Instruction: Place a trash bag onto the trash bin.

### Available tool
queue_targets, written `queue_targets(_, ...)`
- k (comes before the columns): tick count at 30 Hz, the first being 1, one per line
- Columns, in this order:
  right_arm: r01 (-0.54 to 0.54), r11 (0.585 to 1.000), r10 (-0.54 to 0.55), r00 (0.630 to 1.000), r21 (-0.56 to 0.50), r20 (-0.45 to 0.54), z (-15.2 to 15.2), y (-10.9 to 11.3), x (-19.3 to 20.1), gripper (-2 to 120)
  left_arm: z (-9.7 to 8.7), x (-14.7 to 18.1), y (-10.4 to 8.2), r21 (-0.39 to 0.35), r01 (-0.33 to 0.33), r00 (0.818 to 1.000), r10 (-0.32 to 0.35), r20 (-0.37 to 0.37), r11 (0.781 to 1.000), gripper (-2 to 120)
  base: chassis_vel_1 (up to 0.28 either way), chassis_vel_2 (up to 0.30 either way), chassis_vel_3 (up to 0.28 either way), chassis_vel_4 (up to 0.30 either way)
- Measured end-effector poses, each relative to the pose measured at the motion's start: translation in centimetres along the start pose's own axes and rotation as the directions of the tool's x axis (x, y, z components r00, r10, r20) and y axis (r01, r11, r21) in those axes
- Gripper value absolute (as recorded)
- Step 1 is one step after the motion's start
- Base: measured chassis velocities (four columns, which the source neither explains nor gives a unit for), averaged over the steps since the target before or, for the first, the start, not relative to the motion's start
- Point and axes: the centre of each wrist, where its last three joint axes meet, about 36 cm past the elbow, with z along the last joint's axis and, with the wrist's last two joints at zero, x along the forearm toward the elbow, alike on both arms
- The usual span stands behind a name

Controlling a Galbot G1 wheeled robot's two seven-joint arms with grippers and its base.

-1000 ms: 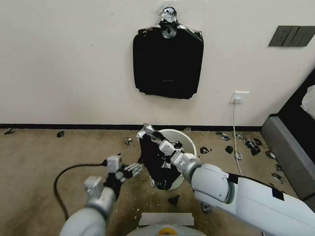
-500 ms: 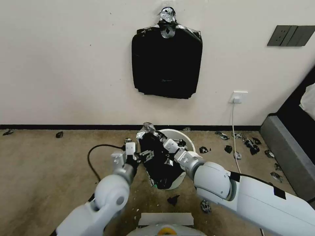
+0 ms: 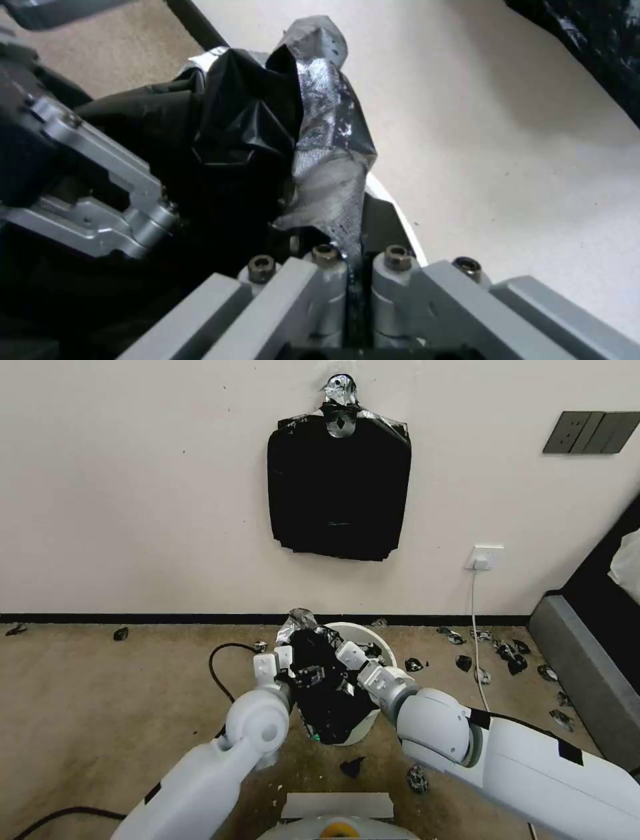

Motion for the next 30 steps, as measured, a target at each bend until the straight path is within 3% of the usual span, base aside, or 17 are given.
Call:
queue_targets(3, -0.003, 1.0, 0.003, 1.0, -0.002, -0.001, 0.1, -0.1, 0.0, 0, -0.1, -0.3, -0.2, -0.006, 0.007, 1.0, -0.008, -0.017, 1.0, 86, 0.0, 0.0, 0.0, 0.0)
queue_targets(7, -0.009, 1.0, 0.009, 1.0, -0.005, -0.003, 0.3, -0.2, 0.0, 0, -0.2, -0.9, -0.6, -0.025, 0.044, 0.998, -0.045, -0.043, 0.999, 64, 0.0, 0.0, 0.0, 0.0)
queue_targets(17, -0.007, 1.0, 0.007, 1.0, -0.011, -0.006, 0.7, -0.1, 0.0, 0, -0.4, -1.2, -0.5, -0.032, 0.064, 0.996, -0.065, -0.056, 0.997, 34, 0.0, 0.0, 0.0, 0.0)
queue_targets(23, -0.011, 1.0, 0.011, 1.0, -0.013, -0.008, 0.9, -0.2, -0.1, 0, -0.3, -1.5, -0.5, -0.026, 0.077, 0.995, -0.078, -0.059, 0.997, 7, 0.0, 0.0, 0.0, 0.0)
queue_targets(30, -0.011, 1.0, 0.011, 1.0, -0.015, -0.007, 0.9, -0.2, -0.1, 0, -0.5, -1.5, -0.3, -0.009, 0.079, 0.995, -0.079, -0.064, 0.997, 4, 0.0, 0.0, 0.0, 0.0)
